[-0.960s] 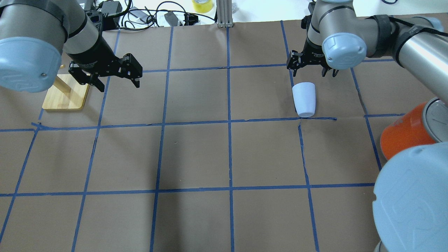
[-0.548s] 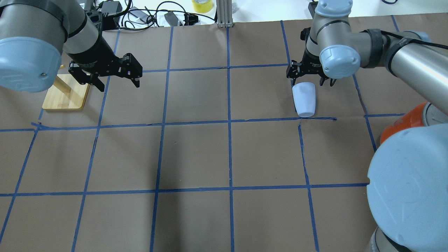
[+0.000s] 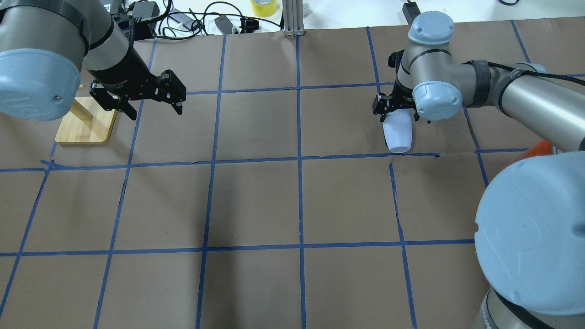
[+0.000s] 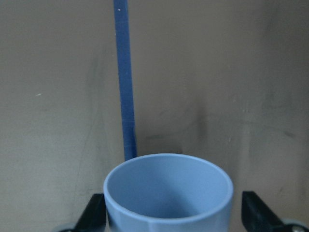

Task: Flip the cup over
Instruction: 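Close the right gripper on the white cup's base, then lift the cup and carry it toward the left arm with the right gripper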

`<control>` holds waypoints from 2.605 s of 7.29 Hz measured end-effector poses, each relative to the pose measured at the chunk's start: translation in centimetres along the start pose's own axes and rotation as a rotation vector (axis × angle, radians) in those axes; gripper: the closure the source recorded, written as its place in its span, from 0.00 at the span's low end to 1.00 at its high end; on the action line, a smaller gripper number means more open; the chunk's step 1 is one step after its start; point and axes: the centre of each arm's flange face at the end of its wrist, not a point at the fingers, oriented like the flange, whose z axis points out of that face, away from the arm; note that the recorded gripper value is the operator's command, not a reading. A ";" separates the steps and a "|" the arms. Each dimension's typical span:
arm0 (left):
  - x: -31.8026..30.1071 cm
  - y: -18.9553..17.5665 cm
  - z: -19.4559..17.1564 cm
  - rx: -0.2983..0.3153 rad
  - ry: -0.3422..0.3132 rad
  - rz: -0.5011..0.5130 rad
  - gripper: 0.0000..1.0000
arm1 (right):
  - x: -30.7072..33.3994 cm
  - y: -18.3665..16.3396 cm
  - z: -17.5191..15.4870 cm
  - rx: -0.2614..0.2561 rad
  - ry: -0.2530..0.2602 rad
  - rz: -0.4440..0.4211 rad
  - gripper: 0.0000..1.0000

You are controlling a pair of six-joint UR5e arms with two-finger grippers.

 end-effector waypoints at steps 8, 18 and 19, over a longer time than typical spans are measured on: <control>-0.7 -0.6 -0.8 0.037 -0.009 -0.009 0.00 | -0.4 0.0 0.8 0.019 -0.034 -0.046 0.89; -3.0 -1.4 -1.4 0.072 -0.017 -0.039 0.00 | -21.9 6.2 -6.8 0.211 -0.074 -0.623 1.00; -3.0 -1.4 -1.4 0.071 -0.017 -0.039 0.00 | -23.1 6.5 -7.0 0.222 -0.080 -0.751 1.00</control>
